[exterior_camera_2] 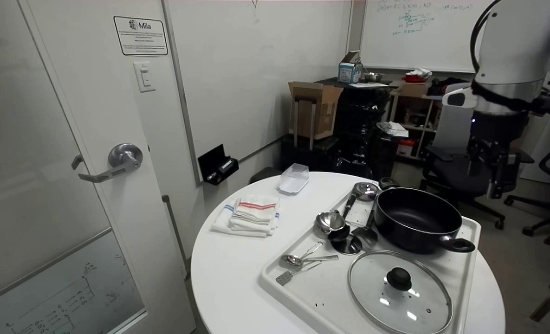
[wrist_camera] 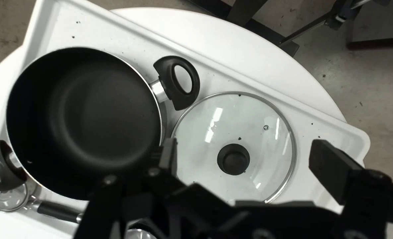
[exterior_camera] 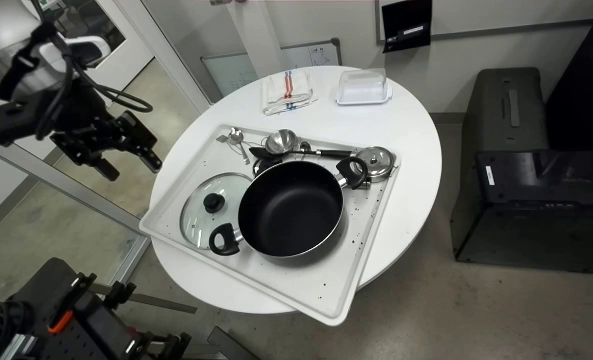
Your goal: Put the glass lid on the black pot.
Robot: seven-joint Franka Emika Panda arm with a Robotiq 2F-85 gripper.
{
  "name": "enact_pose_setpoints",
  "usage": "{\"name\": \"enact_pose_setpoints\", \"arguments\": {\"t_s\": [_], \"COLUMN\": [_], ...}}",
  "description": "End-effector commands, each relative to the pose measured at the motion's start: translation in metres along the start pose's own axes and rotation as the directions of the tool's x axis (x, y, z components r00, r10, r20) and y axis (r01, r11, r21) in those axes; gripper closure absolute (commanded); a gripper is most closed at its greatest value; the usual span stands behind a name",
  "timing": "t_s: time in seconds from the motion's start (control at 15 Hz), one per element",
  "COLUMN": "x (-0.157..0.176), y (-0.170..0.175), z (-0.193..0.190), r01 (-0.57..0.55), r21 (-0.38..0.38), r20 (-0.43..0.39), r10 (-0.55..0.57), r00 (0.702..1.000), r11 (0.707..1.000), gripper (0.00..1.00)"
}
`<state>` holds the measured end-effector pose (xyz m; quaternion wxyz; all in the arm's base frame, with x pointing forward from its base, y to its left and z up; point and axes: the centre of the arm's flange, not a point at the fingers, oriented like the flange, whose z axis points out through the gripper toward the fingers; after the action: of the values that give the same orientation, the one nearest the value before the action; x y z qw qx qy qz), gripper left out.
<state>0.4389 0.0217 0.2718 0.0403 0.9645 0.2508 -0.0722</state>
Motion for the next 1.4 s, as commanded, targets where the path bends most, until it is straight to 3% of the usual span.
{"name": "enact_pose_setpoints", "arguments": {"t_s": [0.0, 0.47, 1.33], "x": [0.041, 0.081, 0.123], "y": [0.0, -0.02, -0.056], "z": [0.03, 0.091, 0.195], "r01": [0.049, 0.15, 0.283], "r21": [-0.004, -0.033, -0.068], "r20": [-0.005, 0.012, 0.027], "r10": [-0.049, -0.149, -0.281], "r00": [0.999, 0.989, 0.959], "r11": [0.999, 0.988, 0.957], "gripper": [0.0, 0.0, 0.0]}}
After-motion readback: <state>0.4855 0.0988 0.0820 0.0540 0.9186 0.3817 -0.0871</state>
